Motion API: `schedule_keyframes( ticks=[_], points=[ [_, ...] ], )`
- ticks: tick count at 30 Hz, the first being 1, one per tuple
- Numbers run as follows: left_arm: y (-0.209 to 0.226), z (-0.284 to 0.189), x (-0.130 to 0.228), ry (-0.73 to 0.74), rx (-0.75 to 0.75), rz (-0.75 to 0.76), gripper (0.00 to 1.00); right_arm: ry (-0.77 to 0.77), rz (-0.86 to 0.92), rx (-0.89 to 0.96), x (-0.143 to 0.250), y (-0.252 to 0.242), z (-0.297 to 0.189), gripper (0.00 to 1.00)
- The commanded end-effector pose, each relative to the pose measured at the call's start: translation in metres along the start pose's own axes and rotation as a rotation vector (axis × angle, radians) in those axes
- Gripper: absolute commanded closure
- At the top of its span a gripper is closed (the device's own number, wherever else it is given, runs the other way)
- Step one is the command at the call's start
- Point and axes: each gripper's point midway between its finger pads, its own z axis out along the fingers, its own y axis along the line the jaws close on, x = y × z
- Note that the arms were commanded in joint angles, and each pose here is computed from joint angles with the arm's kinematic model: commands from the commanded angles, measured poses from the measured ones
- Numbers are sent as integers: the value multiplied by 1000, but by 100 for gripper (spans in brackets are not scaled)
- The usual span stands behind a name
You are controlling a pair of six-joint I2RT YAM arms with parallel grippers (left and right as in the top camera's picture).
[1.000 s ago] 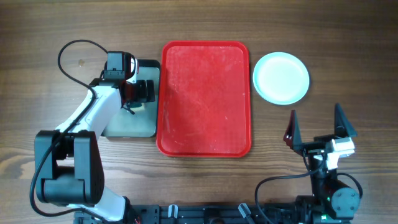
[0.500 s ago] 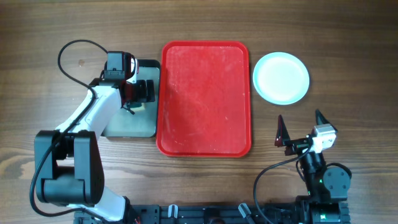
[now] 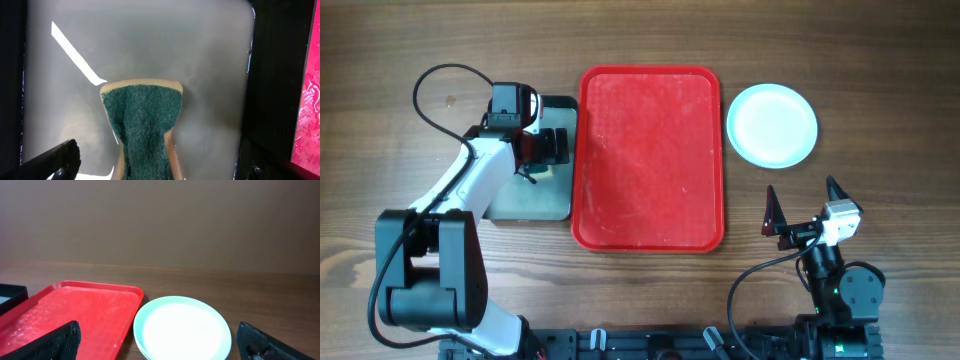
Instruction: Clean dirty plates on tray and stack at the side
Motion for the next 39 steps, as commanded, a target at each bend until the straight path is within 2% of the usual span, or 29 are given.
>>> schedule_keyframes(
  ticks=[1, 39],
  points=[
    [1, 2, 1, 4, -7, 3, 0, -12, -6, -27, -2, 5, -1, 0],
    [1, 2, 0, 2, -7, 3, 0, -12, -6, -28, -2, 5, -1, 0]
  ],
)
